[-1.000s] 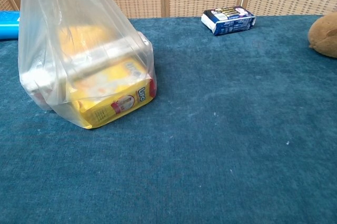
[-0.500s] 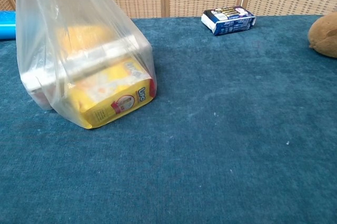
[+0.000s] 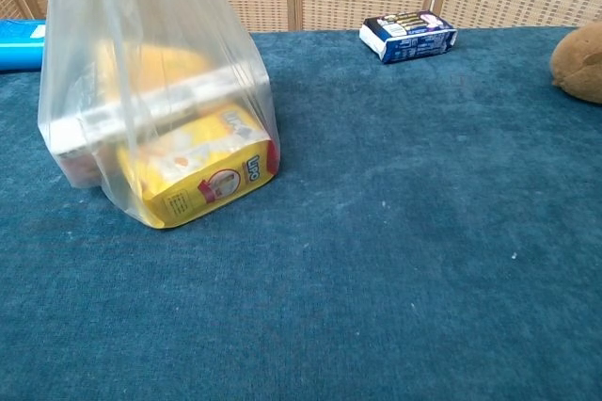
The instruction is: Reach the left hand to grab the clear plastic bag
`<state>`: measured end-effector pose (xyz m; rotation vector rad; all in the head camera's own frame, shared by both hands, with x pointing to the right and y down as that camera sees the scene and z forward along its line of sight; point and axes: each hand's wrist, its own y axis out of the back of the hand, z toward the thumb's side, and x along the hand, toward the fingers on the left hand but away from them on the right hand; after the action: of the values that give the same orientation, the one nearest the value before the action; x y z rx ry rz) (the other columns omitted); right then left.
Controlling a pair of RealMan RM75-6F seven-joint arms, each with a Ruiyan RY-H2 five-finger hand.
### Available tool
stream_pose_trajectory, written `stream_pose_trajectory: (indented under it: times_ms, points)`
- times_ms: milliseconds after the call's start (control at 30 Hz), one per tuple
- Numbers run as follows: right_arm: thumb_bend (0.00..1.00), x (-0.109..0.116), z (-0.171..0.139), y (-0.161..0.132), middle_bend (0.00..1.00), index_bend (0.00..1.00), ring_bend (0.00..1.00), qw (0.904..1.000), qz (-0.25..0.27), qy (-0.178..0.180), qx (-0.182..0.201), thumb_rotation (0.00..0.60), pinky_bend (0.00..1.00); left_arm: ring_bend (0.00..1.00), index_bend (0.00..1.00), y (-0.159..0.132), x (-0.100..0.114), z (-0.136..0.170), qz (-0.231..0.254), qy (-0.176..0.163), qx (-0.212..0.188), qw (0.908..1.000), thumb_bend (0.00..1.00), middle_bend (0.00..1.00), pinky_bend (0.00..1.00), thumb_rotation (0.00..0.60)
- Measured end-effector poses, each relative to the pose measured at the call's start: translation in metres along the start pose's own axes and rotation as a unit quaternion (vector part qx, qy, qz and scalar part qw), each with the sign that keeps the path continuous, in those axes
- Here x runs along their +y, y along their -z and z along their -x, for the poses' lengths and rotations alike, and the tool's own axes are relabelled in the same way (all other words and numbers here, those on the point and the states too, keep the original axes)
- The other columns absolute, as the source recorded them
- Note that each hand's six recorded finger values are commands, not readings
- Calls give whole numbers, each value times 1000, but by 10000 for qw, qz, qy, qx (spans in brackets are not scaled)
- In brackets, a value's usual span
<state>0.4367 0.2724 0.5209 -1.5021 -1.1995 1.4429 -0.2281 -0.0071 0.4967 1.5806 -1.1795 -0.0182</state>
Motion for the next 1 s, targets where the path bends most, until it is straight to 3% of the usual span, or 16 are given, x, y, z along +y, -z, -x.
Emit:
stream_pose_trajectory:
  times_ms: [333,733,1000]
  points:
    - [218,-1,0,-2,390,339,353,10000,21,1,20,275,283,904,678,-24,-50,-5,-117,480,-209,9986,515,948,959,466]
    - [218,0,-1,2,391,339,353,10000,72,30,-28,275,283,904,677,-40,-95,-18,-57,724,-214,9971,503,948,959,464]
    - [218,0,-2,4,390,339,353,9999,78,49,-65,274,283,903,677,-45,-112,-28,-44,765,-210,9968,499,948,959,468]
